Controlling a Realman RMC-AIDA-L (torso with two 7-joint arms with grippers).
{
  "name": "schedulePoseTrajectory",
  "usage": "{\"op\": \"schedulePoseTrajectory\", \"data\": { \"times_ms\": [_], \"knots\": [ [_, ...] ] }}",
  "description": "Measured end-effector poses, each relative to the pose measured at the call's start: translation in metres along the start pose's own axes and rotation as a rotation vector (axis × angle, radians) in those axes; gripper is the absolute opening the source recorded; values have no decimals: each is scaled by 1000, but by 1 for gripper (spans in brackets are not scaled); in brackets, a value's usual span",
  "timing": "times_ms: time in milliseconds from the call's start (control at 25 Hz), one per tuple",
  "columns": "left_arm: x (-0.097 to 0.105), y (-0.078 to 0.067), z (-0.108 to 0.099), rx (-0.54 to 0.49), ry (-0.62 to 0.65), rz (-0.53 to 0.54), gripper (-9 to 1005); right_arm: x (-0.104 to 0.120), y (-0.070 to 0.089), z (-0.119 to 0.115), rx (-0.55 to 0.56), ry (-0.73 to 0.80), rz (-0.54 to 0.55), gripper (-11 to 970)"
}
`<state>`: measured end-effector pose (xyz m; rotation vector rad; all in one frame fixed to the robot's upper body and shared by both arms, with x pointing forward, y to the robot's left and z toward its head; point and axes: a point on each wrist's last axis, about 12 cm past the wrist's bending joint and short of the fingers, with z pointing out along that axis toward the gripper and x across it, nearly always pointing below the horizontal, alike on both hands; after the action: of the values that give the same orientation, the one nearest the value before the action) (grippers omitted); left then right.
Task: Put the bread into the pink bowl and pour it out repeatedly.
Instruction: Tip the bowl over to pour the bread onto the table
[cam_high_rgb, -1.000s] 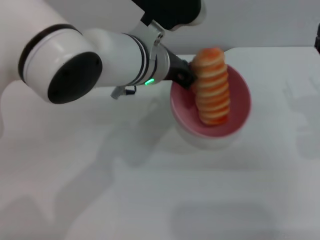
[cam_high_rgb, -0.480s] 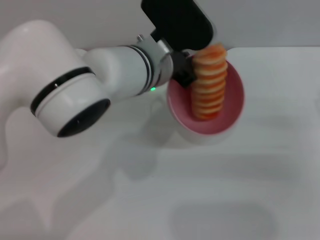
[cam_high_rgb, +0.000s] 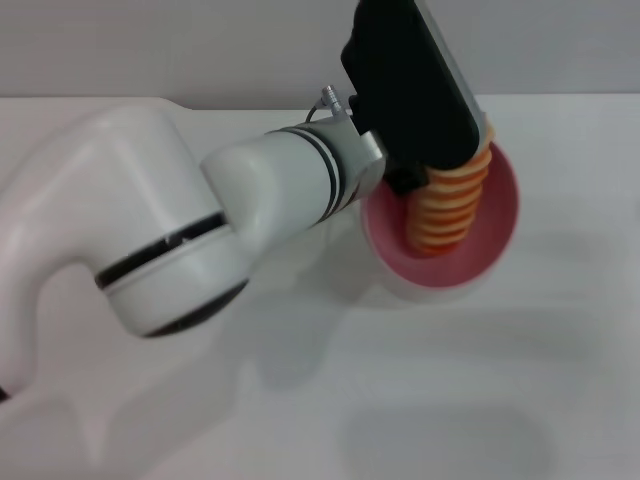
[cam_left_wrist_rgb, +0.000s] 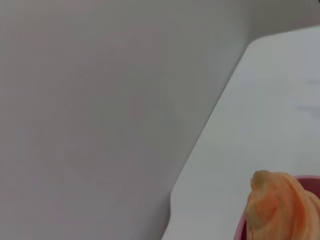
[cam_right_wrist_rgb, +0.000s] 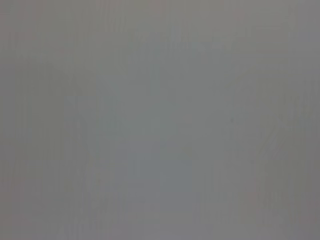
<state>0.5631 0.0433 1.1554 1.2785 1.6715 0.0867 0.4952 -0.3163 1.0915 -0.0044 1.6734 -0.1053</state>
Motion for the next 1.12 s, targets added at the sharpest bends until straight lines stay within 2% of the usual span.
{"op": "schedulePoseTrajectory", "data": {
  "times_ms": [320,680,1000,1120],
  "knots": [
    [8,-6,0,-83,-43,209,42,1,2,0,-7,5,-2,658],
    [9,-6,1,-129,-88,325,42,0,1,-1,-5,4,1,657],
    [15,-2,6,-134,-86,263,42,-4,7,2,-29,34,4,658],
    [15,12,7,-179,-87,189,42,-10,15,6,-59,61,4,657]
  ]
}}
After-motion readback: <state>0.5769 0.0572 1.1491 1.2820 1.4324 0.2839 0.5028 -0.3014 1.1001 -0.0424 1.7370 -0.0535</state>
